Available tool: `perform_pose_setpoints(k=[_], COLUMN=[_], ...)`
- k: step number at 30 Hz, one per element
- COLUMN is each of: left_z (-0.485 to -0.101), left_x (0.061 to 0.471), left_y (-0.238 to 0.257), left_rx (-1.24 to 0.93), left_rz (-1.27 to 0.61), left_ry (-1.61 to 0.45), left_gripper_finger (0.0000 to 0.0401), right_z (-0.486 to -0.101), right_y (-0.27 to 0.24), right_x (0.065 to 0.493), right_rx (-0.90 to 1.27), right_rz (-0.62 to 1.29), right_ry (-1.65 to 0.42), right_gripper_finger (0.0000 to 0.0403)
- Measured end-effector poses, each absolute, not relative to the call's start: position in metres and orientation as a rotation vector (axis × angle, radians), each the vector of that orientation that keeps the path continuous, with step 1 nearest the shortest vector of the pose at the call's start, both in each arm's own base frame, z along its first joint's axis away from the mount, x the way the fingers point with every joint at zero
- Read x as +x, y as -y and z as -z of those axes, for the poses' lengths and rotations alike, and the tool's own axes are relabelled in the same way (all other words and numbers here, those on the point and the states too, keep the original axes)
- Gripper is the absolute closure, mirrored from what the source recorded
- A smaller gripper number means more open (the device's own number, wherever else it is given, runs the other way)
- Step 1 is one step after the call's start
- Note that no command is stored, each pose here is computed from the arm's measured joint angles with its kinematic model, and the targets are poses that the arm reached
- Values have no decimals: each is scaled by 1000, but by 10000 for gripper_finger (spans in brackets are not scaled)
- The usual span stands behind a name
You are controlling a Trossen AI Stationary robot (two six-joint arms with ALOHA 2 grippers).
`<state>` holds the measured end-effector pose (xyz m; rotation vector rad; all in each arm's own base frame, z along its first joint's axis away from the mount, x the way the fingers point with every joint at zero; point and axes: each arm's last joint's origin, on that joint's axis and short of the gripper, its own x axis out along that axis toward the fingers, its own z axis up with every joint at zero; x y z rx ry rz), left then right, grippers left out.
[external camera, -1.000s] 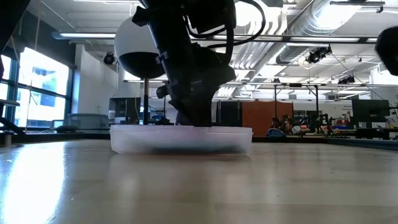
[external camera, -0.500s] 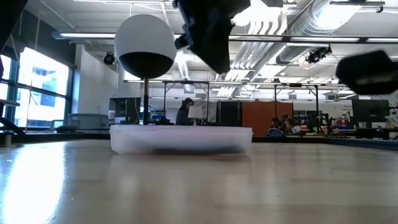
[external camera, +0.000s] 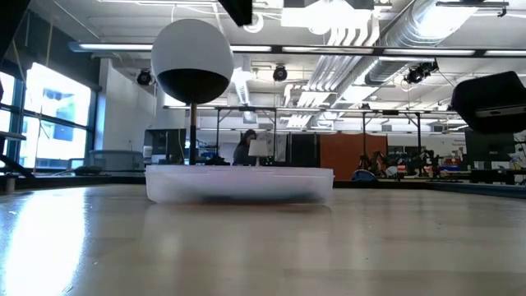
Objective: Pick & place school supplies into a supply box
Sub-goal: Put the green scissors into the pink supply box
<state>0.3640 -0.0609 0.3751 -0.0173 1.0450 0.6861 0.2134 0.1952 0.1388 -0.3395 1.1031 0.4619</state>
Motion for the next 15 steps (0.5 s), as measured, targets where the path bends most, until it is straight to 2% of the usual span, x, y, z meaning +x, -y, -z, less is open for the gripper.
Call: perform_pose_setpoints(k=[6, 11, 15], left_z=[-395, -404, -405], left_x=[341, 319, 302], left_y=[97, 136, 171], left_rx=[-65, -88, -44], left_rz=[-598, -548, -514], left_ry=[-973, -902, -833], left_gripper_finger=[268, 276, 297], right_z=[-166, -169, -155], right_y=[-188, -189, -189], right_x=[205, 203, 198], right_rx=[-317, -305, -332], right_rz=[-469, -504, -498], right_ry=[-1055, -1051, -1091], right_gripper_finger=[348, 348, 348])
